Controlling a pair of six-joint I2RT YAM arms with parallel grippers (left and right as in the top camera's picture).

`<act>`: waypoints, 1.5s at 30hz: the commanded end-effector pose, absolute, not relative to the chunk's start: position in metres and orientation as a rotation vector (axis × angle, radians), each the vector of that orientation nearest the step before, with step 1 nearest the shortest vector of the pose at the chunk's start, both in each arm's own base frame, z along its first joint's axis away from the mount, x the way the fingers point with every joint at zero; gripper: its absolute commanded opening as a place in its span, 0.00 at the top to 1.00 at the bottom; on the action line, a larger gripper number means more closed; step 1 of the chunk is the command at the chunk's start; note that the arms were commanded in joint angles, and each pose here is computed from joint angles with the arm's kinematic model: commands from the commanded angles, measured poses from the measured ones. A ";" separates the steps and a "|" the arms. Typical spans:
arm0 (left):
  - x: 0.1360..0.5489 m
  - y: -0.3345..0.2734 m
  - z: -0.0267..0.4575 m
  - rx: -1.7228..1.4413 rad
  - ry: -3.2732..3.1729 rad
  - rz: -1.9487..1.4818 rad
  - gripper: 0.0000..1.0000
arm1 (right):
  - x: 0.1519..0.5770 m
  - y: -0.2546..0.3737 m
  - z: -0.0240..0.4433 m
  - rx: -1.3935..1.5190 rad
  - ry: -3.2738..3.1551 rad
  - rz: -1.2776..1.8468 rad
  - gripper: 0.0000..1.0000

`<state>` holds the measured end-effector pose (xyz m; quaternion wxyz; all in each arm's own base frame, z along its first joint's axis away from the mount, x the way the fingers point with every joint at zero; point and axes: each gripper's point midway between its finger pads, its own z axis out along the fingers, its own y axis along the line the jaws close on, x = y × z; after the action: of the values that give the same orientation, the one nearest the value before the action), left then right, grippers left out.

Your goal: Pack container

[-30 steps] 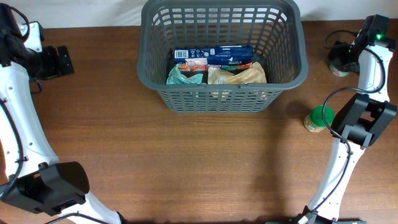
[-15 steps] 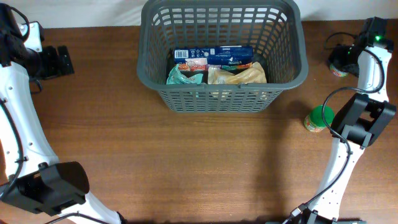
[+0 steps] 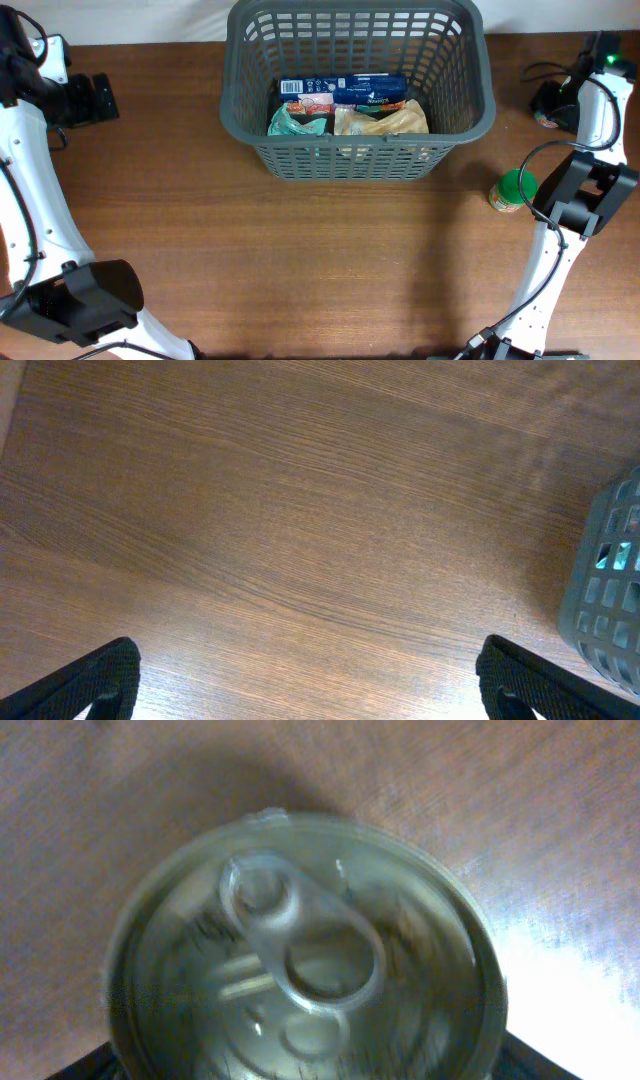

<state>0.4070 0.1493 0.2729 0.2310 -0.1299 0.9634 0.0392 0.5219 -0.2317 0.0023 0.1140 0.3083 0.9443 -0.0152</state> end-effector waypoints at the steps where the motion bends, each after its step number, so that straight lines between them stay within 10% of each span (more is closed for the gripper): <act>1: 0.406 0.150 0.274 -0.374 2.642 0.094 0.01 | 0.501 -0.221 -0.035 1.015 2.857 0.009 0.25; 15: 0.406 0.150 0.274 -0.374 2.642 0.094 0.01 | 0.521 -0.246 -0.029 1.023 2.721 0.078 0.05; 27: 0.406 0.150 0.274 -0.373 2.642 0.094 0.01 | 0.521 -0.242 -0.029 1.020 2.726 0.115 0.33; 45: 0.406 0.150 0.274 -0.373 2.642 0.094 0.01 | 0.433 -0.212 -0.033 1.189 3.073 0.073 0.36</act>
<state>0.4070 0.1493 0.2729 0.2310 -0.1299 0.9634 0.0392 0.4568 -0.2245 0.0015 -0.0080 0.3546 0.9348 0.0163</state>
